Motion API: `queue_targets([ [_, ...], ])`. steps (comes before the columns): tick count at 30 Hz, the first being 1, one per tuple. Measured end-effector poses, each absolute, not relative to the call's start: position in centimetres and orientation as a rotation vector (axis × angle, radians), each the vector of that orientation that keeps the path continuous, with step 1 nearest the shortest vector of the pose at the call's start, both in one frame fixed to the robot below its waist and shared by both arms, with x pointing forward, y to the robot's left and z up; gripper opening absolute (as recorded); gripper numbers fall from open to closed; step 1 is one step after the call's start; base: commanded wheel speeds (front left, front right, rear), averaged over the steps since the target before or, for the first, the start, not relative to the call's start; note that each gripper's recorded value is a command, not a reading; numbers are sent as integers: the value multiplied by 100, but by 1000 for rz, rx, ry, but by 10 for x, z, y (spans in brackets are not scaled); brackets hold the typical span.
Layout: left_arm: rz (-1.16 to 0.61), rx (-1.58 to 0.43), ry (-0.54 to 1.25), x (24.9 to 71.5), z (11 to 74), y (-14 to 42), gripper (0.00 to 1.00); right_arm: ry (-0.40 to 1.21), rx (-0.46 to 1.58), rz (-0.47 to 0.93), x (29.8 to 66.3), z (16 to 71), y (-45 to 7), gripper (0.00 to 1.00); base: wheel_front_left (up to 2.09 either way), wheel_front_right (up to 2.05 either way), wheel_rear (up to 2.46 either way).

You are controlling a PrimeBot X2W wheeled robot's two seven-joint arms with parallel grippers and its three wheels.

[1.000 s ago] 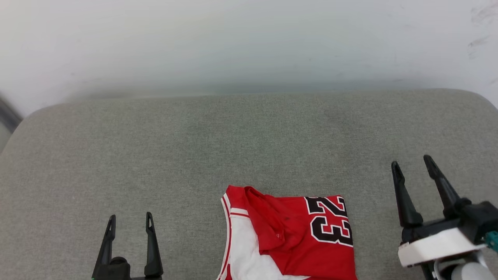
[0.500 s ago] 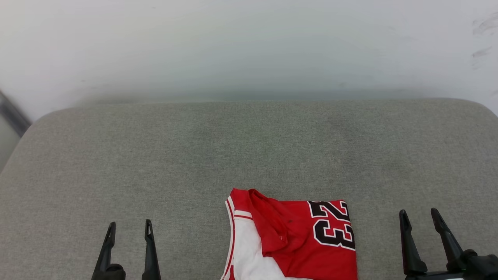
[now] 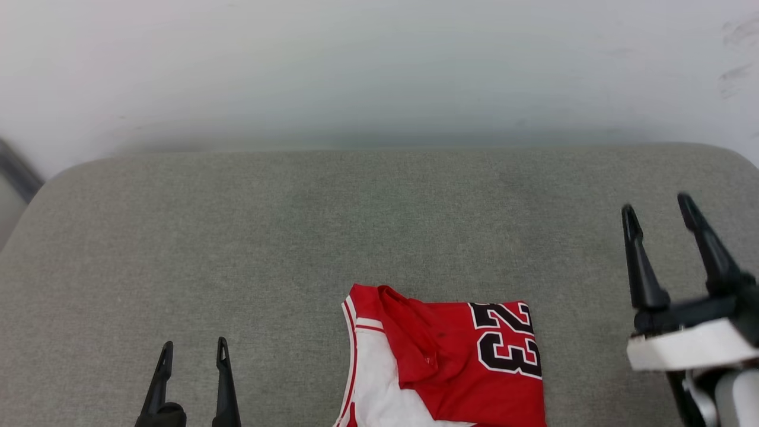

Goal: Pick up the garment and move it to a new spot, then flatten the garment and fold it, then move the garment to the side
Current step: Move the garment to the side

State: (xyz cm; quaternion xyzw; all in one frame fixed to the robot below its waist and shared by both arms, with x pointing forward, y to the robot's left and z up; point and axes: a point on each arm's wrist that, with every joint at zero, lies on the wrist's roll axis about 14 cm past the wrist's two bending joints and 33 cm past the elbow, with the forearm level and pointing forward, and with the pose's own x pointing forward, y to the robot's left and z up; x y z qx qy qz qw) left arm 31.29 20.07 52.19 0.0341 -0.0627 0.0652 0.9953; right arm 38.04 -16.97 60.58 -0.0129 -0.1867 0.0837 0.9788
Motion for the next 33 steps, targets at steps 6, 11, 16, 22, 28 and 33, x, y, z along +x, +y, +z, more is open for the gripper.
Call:
queue_targets([
  [6, 125, 65, -115, 321, 519, 200, 100, -184, -164, 311, 419, 604, -151, 100, 0, 0, 0],
  [11, 124, 65, -105, 327, 516, 201, 100, 247, -115, 408, 427, 550, -148, 100, 0, 0, 0],
  [16, 117, 61, -96, 332, 513, 201, 100, 682, 39, 462, 403, 487, -161, 100, 0, 0, 0],
  [22, 116, 59, -98, 343, 514, 202, 100, 952, 198, 526, 373, 440, -154, 100, 0, 0, 0],
  [28, 125, 63, -92, 354, 511, 204, 100, 1047, 318, 576, 366, 407, -123, 100, 0, 0, 0],
  [33, 129, 63, -75, 362, 505, 204, 100, 1095, 357, 608, 369, 386, -98, 100, 0, 0, 0],
])
